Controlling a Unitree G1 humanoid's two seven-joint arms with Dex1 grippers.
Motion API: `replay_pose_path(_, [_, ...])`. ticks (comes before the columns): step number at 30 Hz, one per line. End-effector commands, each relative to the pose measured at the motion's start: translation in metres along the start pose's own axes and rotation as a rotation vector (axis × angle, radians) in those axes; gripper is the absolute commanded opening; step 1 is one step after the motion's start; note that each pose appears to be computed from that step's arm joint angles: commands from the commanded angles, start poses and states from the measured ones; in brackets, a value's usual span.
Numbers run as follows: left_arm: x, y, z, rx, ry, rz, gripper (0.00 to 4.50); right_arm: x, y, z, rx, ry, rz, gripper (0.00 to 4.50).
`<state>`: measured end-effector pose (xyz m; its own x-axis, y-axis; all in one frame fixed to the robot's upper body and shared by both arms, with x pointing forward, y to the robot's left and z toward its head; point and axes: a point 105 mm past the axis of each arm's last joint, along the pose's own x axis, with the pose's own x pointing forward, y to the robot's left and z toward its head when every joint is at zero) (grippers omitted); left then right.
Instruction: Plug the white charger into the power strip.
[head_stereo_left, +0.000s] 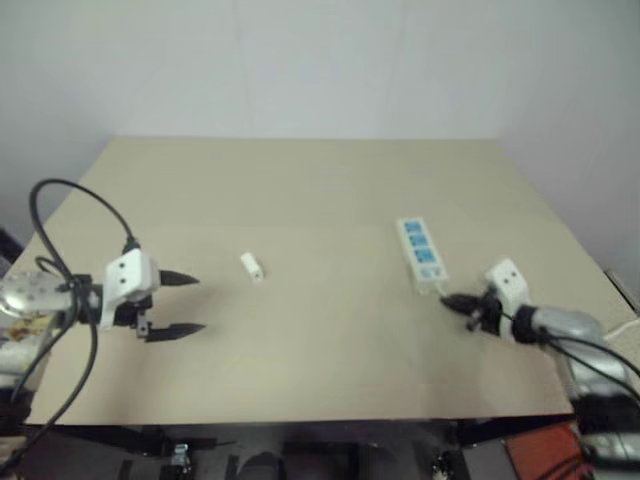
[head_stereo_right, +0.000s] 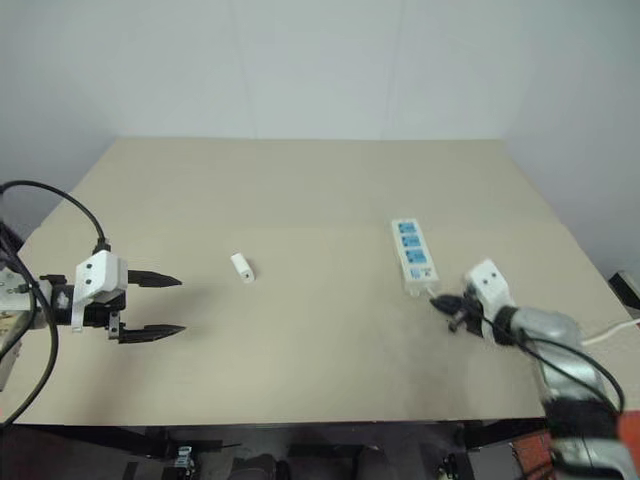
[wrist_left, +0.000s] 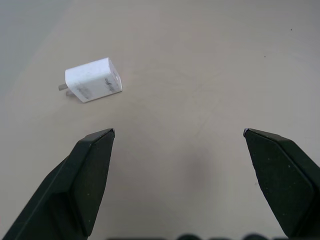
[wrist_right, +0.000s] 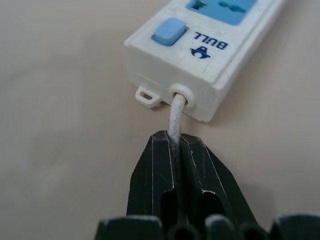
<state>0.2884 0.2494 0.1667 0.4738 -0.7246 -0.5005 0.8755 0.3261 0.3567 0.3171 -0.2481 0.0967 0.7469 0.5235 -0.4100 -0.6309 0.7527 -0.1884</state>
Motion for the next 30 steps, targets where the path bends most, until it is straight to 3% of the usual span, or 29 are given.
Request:
replay_pose_path(1, [0.0,0.006,0.009,0.043,-0.016,0.002,4.5,-0.01,0.002,0.012,-0.036,-0.052,-0.065,0.02])
replay_pose_path(2, [0.001,0.007,0.009,0.044,-0.016,-0.002,4.5,-0.009,0.002,0.01,-0.017,-0.055,-0.08,0.02])
replay_pose_path(5, [0.005,0.011,0.01,0.053,-0.023,-0.01,4.5,-0.005,0.001,0.017,0.019,-0.115,-0.151,0.93])
replay_pose_path(15, [0.009,0.016,0.011,0.072,-0.028,-0.017,4.5,-0.017,0.018,0.034,0.074,-0.287,-0.245,4.47])
replay_pose_path(21, [0.01,0.017,0.009,0.074,-0.02,-0.018,4.5,-0.008,0.017,0.036,0.091,-0.324,-0.337,4.47])
replay_pose_path(30, [0.009,0.016,0.008,0.073,-0.019,-0.018,4.5,0.009,0.021,0.038,0.165,-0.362,-0.345,4.47])
